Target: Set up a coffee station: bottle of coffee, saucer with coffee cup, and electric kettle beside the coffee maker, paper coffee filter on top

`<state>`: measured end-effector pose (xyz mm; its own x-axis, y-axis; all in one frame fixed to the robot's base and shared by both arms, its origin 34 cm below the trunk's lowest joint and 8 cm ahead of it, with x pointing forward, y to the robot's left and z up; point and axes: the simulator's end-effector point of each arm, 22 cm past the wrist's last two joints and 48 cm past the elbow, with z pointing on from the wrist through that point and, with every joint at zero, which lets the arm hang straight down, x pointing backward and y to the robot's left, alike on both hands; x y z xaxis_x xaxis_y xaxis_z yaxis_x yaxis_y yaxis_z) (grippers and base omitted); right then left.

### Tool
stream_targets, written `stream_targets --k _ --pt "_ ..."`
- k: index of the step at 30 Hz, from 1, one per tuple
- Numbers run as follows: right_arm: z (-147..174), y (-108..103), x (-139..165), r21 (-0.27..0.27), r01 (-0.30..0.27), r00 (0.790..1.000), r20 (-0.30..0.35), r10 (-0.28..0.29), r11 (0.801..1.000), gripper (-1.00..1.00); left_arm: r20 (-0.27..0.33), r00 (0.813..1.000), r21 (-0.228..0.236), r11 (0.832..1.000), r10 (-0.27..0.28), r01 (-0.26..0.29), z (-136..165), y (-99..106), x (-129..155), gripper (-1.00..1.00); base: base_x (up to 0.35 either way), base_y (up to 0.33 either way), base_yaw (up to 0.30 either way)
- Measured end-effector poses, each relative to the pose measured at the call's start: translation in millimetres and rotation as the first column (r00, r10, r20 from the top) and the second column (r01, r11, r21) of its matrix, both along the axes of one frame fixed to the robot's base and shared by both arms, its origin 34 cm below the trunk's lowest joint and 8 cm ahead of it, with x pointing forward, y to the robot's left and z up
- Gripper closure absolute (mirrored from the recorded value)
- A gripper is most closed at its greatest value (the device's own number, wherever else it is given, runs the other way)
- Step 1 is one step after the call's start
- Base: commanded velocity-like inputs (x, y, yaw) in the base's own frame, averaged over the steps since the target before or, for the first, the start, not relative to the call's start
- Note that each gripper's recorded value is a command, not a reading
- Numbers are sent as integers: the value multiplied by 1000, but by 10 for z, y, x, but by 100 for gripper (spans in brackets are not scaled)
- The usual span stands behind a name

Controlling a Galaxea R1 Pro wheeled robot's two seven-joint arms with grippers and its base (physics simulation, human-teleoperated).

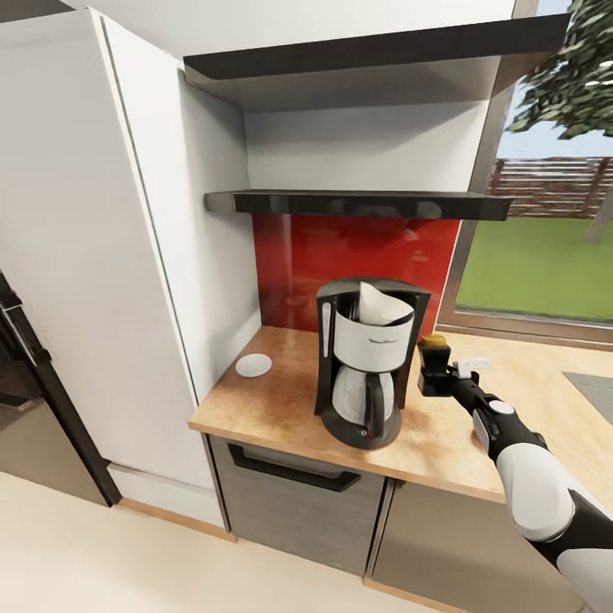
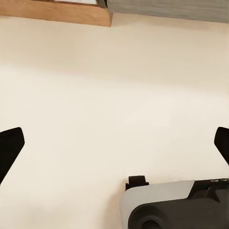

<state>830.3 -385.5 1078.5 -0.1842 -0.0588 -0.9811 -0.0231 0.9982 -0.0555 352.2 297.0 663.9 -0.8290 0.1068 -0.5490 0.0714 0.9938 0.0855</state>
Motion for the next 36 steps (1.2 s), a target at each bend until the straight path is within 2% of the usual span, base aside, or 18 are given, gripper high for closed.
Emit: stream_targets --k 29,36 --pt "3 -58 -8 0 9 1000 1 -9 1000 100 0 1000 0 1000 -2 2 -2 -8 0 -100 37 0 0" --pt "-183 -67 -98 -1 16 1000 -26 -16 1000 100 0 1000 -1 1000 -1 1 -1 -8 3 -100 0 0 0"
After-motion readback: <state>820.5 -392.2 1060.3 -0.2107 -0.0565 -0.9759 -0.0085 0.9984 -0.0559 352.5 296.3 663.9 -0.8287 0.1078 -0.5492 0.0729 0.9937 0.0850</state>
